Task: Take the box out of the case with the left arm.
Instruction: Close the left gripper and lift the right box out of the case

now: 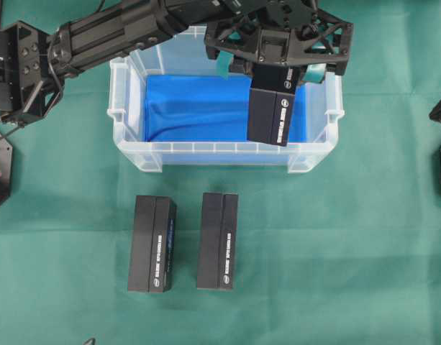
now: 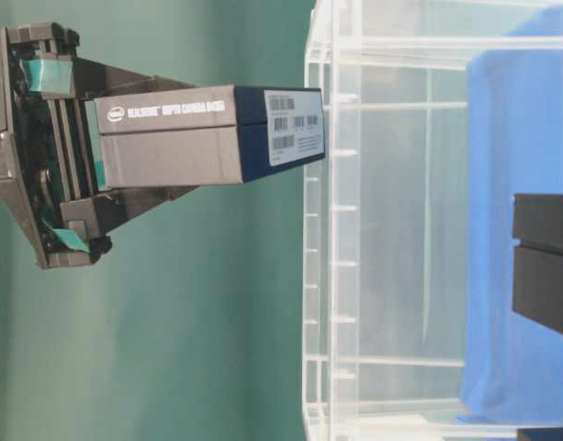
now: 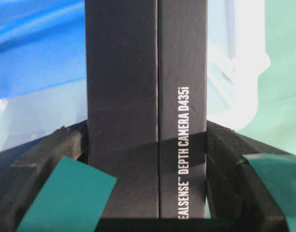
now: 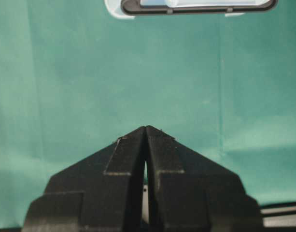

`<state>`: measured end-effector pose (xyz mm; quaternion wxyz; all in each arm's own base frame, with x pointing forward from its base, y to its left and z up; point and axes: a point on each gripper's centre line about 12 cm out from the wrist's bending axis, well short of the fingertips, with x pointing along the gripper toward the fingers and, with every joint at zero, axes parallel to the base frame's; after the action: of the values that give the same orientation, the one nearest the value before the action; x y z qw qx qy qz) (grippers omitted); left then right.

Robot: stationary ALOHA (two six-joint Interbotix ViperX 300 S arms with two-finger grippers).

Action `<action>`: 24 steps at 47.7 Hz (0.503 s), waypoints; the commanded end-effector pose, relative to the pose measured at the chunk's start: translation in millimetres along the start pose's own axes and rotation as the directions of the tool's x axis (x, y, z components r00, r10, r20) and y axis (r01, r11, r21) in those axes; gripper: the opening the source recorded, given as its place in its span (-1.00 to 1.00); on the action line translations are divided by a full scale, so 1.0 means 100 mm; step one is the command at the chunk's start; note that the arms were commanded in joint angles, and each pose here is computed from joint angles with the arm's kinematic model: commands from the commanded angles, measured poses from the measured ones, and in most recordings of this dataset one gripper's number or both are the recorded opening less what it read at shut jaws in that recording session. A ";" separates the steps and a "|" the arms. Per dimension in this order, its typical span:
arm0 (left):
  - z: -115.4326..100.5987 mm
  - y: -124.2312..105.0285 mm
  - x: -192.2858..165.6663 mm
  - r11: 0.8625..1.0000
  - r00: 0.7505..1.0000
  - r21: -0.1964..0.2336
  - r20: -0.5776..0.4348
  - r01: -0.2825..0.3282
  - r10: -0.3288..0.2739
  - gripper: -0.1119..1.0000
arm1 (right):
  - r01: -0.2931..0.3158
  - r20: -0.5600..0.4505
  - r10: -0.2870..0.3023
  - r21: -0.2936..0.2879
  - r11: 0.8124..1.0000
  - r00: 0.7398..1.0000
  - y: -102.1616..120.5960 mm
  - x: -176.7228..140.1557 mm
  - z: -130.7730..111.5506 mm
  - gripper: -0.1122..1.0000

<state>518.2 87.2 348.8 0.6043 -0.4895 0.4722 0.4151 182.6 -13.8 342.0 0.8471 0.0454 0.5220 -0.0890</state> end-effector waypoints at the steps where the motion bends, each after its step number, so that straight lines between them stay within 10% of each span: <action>1: 0.00 0.03 -0.24 0.999 0.998 -0.001 0.023 0.051 -0.051 0.30 | -0.006 0.018 0.006 0.004 1.000 1.000 0.01 -0.04 0.04 -0.80; 24: -0.02 0.01 -0.23 0.998 0.998 0.000 0.024 0.058 -0.058 0.30 | -0.005 0.015 0.005 0.004 1.000 1.000 0.01 -0.04 0.04 -0.80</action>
<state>519.2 85.9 348.5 0.6059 -0.4896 0.4707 0.4142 182.4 -13.6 341.9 0.8467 0.0453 0.5228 -0.0881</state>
